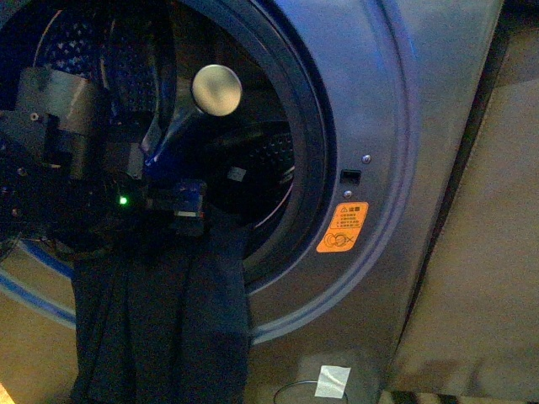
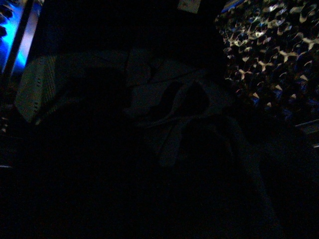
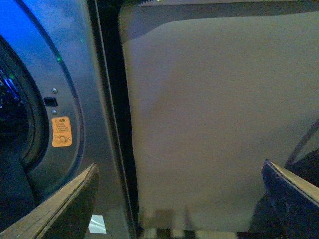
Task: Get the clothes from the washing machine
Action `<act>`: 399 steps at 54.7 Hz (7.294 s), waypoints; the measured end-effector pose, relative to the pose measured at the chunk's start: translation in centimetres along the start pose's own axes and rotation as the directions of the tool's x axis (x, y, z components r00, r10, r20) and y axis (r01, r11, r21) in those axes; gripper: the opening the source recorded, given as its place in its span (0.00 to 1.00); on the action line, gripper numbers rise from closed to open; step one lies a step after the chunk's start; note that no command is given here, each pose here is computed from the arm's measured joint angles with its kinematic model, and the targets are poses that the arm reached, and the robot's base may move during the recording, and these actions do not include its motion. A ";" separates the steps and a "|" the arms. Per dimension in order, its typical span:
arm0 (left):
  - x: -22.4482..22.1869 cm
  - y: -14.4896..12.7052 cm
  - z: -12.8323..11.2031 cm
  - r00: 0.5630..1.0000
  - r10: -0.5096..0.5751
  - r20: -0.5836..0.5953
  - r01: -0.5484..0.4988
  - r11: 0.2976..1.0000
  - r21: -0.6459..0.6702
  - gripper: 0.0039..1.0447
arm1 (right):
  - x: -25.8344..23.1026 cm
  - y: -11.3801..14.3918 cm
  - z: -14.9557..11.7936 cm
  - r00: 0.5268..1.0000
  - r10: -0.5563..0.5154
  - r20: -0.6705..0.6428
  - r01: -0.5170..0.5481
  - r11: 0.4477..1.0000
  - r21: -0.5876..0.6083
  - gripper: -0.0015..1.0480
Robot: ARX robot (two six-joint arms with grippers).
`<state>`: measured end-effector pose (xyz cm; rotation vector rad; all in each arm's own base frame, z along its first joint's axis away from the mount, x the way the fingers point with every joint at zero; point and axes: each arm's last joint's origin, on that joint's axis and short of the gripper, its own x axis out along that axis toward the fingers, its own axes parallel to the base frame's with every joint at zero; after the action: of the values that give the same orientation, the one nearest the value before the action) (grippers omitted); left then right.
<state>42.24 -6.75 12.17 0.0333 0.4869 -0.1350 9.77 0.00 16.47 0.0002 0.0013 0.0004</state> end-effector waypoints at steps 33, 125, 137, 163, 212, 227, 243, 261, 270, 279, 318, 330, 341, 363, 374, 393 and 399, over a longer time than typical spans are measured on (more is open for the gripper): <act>3.2 -3.7 -1.3 0.974 -0.065 -0.216 0.027 0.984 -0.174 0.94 | 0.0 0.0 0.0 1.000 0.000 0.000 0.000 1.000 0.000 0.93; 3.7 -1.6 -3.9 0.930 0.223 -0.294 -0.205 0.974 0.091 0.50 | 0.0 0.0 0.0 1.000 0.000 0.000 0.000 1.000 0.000 0.93; 3.4 -1.6 -4.0 0.939 0.233 -0.254 -0.218 0.972 0.087 0.23 | 0.0 0.0 0.0 1.000 0.000 0.000 0.000 1.000 0.000 0.93; -1.2 -1.1 -2.8 0.970 0.183 -0.163 -0.172 0.982 0.076 0.10 | 0.0 0.0 0.0 1.000 0.000 0.000 0.000 1.000 0.000 0.93; -19.3 -1.5 6.2 0.961 -0.066 0.268 0.060 0.998 0.033 0.10 | 0.0 0.0 0.0 1.000 0.000 0.000 0.000 1.000 0.000 0.93; -24.2 -4.7 12.5 0.883 -0.226 0.410 0.177 0.972 0.154 0.10 | 0.0 0.0 0.0 1.000 0.000 0.000 0.000 1.000 0.000 0.93; -27.8 -8.3 19.5 0.799 -0.366 0.478 0.267 0.927 0.265 0.10 | 0.0 0.0 0.0 1.000 0.000 0.000 0.000 1.000 0.000 0.93; -31.2 -13.1 26.8 0.683 -0.532 0.500 0.402 0.846 0.351 0.10 | 0.0 0.0 0.0 1.000 0.000 0.000 0.000 1.000 0.000 0.93; -33.1 -14.6 28.8 0.624 -0.590 0.512 0.476 0.807 0.349 0.10 | 0.0 0.0 0.0 1.000 0.000 0.000 0.000 1.000 0.000 0.93; -34.3 -14.8 29.6 0.592 -0.604 0.534 0.500 0.795 0.344 0.10 | 0.0 0.0 0.0 1.000 0.000 0.000 0.000 1.000 0.000 0.93; -34.1 -15.0 29.6 0.595 -0.606 0.528 0.504 0.793 0.342 0.10 | 0.0 -0.6 3.2 0.851 0.476 0.220 -0.523 0.808 0.271 0.93; -34.1 -15.0 29.6 0.596 -0.605 0.528 0.504 0.794 0.341 0.10 | 0.1 -1.1 10.4 0.756 0.563 0.334 -0.652 0.691 0.312 0.93; -34.1 -15.0 29.6 0.596 -0.605 0.528 0.504 0.794 0.341 0.10 | 0.6 0.0 15.5 0.703 0.580 0.412 -0.703 0.652 0.282 0.93; -34.1 -15.0 29.6 0.596 -0.605 0.528 0.504 0.794 0.341 0.10 | 5.3 2.8 18.3 0.715 0.561 0.418 -0.635 0.771 0.050 0.93; -34.1 -15.0 29.6 0.596 -0.605 0.528 0.504 0.794 0.341 0.10 | 7.6 2.6 17.9 0.727 0.563 0.393 -0.616 0.788 0.011 0.93; -34.1 -15.0 29.6 0.596 -0.605 0.528 0.504 0.794 0.341 0.10 | 10.7 4.0 18.6 0.700 0.599 0.389 -0.649 0.761 -0.004 0.93; -34.1 -15.0 29.6 0.596 -0.605 0.528 0.503 0.794 0.341 0.10 | 11.9 4.6 18.6 0.709 0.598 0.374 -0.646 0.763 0.005 0.93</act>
<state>24.10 -19.35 54.29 -0.0128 -0.2046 -0.7919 21.65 4.57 35.02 0.1399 -0.3649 0.6935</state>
